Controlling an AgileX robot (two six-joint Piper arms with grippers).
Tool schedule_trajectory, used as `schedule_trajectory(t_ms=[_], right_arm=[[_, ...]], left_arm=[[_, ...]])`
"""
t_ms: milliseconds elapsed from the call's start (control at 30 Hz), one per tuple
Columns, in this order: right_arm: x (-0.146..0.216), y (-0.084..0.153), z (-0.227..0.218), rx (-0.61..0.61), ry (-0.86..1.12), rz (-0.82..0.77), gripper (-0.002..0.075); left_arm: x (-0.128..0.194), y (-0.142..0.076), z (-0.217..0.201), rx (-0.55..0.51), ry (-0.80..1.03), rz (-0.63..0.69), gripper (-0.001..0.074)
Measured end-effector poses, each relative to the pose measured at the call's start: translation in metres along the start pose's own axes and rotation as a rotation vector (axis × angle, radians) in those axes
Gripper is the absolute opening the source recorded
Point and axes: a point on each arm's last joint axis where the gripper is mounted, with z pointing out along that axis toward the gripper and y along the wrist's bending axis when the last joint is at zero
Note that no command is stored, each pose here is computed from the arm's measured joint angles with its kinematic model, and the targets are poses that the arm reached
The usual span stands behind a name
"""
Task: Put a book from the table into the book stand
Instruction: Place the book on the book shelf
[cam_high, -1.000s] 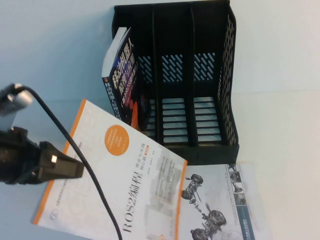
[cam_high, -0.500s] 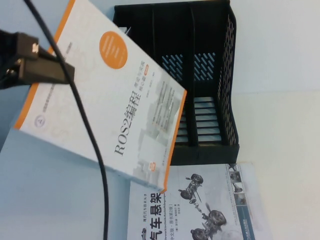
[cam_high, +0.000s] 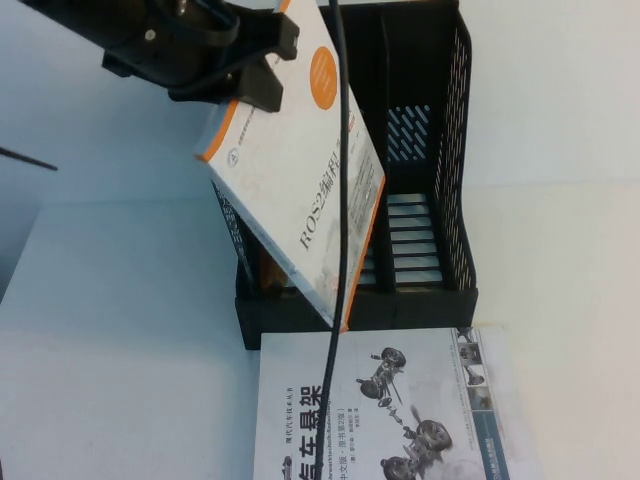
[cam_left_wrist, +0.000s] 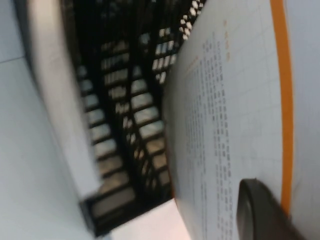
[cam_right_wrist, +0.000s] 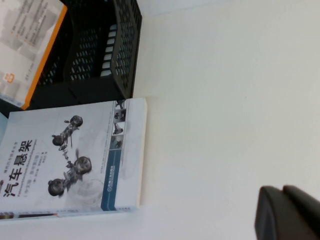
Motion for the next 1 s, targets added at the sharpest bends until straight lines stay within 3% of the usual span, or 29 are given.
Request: schedule_trajectory(t_ms=[633, 1000], right_arm=[[0.002, 0.002, 0.000, -0.027, 0.022, 0.017, -0.0001], [0.002, 0.002, 0.000, -0.021, 0.021, 0.016, -0.0001]], left_arm=[[-0.044, 0.015, 0.049, -0.075, -0.101, -0.081, 0.0103], [-0.057, 0.006, 0.031, -0.057, -0.168, -0.069, 0.0103]])
